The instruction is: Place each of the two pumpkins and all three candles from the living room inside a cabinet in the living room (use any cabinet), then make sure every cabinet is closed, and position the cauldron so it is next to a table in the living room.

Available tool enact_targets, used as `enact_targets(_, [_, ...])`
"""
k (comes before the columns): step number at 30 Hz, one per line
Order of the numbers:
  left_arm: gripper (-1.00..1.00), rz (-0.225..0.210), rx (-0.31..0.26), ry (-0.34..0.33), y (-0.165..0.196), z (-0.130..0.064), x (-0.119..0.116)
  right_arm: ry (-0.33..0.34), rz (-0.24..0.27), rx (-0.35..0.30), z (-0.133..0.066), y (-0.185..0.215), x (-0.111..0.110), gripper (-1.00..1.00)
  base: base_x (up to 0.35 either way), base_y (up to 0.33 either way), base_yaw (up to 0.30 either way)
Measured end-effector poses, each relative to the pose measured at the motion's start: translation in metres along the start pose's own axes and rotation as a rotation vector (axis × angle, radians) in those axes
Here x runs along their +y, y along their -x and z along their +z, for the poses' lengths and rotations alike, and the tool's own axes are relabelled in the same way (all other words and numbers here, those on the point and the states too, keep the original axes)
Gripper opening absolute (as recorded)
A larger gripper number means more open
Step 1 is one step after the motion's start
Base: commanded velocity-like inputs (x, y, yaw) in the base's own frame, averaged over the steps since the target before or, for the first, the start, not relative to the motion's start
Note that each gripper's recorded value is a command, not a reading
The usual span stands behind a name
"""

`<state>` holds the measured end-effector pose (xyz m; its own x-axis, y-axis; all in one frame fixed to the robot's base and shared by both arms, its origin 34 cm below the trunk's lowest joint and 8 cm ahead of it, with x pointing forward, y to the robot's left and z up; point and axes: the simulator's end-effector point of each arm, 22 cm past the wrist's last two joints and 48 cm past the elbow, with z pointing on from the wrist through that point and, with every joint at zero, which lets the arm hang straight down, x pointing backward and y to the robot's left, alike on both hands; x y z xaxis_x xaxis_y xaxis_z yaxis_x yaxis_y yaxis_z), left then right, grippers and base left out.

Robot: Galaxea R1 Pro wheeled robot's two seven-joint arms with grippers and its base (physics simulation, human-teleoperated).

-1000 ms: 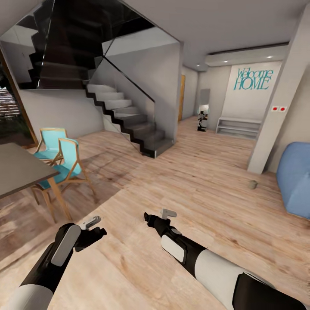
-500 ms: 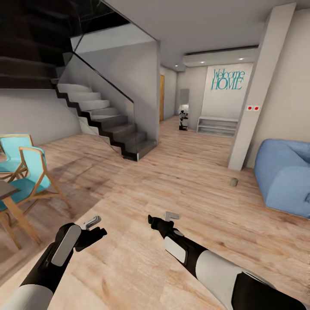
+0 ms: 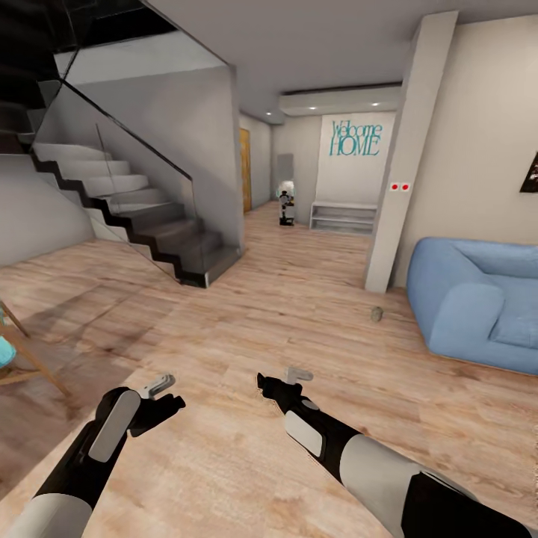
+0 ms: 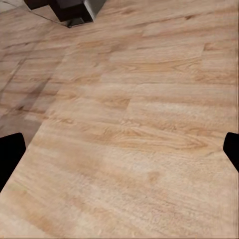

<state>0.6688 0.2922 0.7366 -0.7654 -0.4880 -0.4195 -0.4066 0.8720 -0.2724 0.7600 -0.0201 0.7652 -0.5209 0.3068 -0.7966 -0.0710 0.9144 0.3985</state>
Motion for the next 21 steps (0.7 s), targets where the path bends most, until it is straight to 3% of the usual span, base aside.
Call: enact_targets(21, [1.0, 0.001, -0.002, -0.001, 0.0005, -0.0009, -0.0005, 0.0, 0.006, -0.005, -0.0006, 0.002, 0.0004, 1.0, 0.335, 0.0, -0.268])
